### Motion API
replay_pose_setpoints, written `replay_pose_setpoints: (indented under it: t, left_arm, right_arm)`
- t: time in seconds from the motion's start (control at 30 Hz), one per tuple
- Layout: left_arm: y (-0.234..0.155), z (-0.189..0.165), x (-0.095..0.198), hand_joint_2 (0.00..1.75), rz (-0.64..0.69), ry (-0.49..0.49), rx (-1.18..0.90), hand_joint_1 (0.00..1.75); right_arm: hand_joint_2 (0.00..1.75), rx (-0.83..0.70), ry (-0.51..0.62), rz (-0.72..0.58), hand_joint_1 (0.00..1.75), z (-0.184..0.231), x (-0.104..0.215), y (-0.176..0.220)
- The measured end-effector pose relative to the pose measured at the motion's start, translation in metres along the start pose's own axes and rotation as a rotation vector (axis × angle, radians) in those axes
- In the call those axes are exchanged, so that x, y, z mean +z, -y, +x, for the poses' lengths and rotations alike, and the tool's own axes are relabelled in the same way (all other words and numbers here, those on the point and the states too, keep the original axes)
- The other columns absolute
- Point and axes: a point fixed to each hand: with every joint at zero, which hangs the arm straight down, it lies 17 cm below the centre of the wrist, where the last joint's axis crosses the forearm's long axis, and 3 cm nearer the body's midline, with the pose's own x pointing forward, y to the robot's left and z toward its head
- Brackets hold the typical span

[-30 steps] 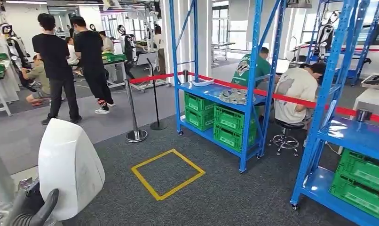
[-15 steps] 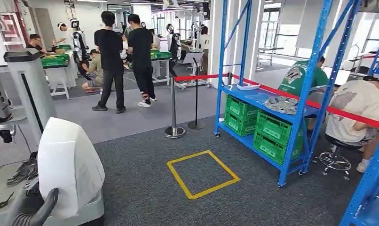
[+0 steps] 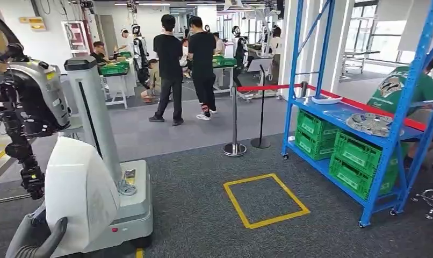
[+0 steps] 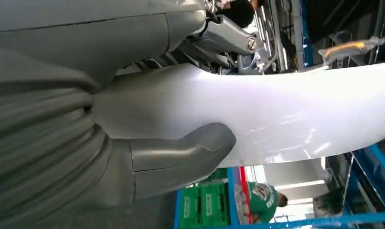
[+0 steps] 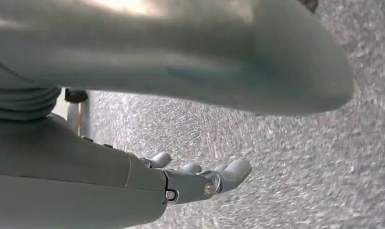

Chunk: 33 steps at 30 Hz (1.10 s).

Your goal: Take the parts from the cabinet and place them on the table.

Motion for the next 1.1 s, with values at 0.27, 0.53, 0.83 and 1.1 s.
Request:
replay_pose_setpoints:
  t: [0.27, 0.53, 0.83, 1.1]
  left_arm:
    - [0.001, 0.005, -0.003, 1.75, -0.004, 0.014, -0.004, 1.75]
    - [0.002, 0.002, -0.002, 1.75, -0.002, 0.010, 0.001, 1.75]
    - [-0.012, 0.009, 0.004, 1.75, -0.002, 0.007, -0.013, 1.75]
    - [-0.015, 0.005, 0.012, 1.75, -0.005, -0.013, -0.020, 1.75]
  right_arm:
    - [0.00, 0.001, 0.006, 0.000, 0.00, 0.004, 0.000, 0.000]
    - [0.00, 0.005, -0.002, 0.000, 0.00, -0.001, 0.000, 0.000]
    - [0.00, 0.023, -0.007, 0.003, 0.00, -0.004, 0.000, -0.004]
    - [0.00, 0.025, -0.013, 0.008, 0.00, -0.008, 0.000, -0.006]
